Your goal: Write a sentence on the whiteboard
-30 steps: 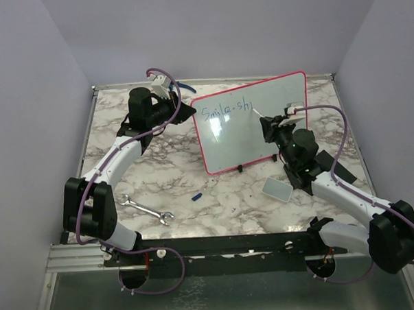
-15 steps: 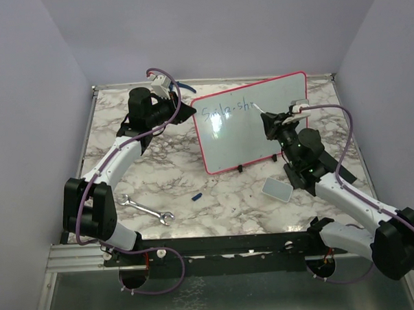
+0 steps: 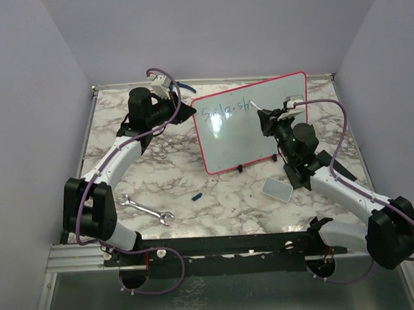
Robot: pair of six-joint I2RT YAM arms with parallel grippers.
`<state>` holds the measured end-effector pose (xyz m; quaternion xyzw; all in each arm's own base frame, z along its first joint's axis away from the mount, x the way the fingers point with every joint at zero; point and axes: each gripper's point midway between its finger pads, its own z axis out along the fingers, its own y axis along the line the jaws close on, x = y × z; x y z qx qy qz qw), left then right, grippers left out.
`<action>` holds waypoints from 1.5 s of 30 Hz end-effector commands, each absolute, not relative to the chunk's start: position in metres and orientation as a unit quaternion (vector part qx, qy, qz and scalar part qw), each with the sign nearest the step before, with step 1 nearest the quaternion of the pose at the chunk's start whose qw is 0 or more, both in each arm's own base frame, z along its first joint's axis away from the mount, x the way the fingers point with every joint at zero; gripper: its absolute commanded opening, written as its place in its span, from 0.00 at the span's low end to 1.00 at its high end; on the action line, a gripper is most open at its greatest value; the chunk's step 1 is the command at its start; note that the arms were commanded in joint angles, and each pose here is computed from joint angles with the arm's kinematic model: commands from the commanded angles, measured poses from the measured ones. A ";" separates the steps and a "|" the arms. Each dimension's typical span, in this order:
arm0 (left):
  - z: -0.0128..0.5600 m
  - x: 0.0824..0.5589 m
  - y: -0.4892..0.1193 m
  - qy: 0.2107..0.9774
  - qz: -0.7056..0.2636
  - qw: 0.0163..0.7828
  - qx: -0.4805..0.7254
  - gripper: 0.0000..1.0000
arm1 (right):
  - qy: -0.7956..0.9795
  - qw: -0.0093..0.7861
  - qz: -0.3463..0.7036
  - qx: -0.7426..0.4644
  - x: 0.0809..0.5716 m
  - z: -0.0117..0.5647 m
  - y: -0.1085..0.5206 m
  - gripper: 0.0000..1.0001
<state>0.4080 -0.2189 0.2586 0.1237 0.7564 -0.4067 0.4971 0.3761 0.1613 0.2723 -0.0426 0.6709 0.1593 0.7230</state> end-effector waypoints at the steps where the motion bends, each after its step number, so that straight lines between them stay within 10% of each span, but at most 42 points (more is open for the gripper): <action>1: 0.272 0.406 -0.213 0.746 -0.399 0.517 0.130 0.03 | 0.655 0.740 0.150 -0.034 0.383 0.289 0.158 0.01; 45: 0.274 0.406 -0.212 0.746 -0.397 0.520 0.127 0.03 | 0.683 0.720 0.125 -0.018 0.370 0.269 0.141 0.01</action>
